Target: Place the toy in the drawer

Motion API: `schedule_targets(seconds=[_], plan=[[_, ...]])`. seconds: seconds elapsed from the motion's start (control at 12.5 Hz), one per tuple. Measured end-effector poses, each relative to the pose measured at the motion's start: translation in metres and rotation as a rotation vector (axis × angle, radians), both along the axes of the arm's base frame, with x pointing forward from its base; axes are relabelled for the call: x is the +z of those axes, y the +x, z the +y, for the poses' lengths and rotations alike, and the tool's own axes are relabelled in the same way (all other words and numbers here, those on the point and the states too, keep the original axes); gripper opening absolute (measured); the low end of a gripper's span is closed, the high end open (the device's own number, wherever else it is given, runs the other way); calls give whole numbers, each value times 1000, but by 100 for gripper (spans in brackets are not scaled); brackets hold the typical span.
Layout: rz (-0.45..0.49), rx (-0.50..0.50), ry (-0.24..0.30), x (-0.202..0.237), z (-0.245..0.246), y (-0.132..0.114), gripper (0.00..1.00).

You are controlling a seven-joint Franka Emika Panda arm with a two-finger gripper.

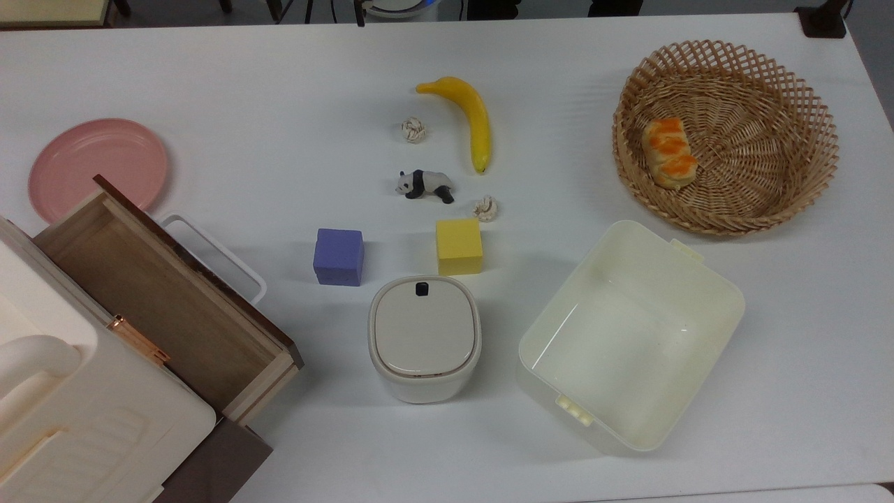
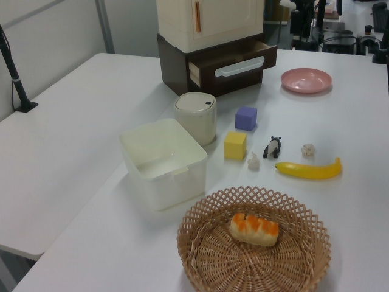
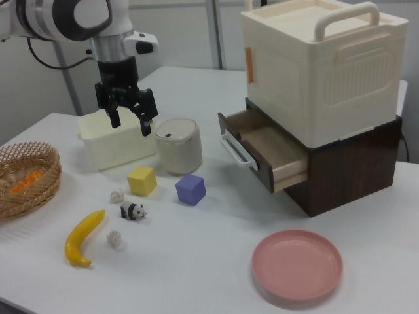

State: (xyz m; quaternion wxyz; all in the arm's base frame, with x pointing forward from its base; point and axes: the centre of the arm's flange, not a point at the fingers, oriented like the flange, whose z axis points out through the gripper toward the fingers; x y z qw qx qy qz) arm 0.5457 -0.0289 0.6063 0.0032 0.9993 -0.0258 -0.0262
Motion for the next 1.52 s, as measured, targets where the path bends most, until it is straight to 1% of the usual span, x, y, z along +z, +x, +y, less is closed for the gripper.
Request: schedule_targets(seconds=[0.56,0.8,1.2,1.52], plan=[[44,3,1,-24,2,10,100],[45,7,0,-34,3,15,100],[52,20,-1,-65,11,26,100],[48,35,0,-94,19,27,100]])
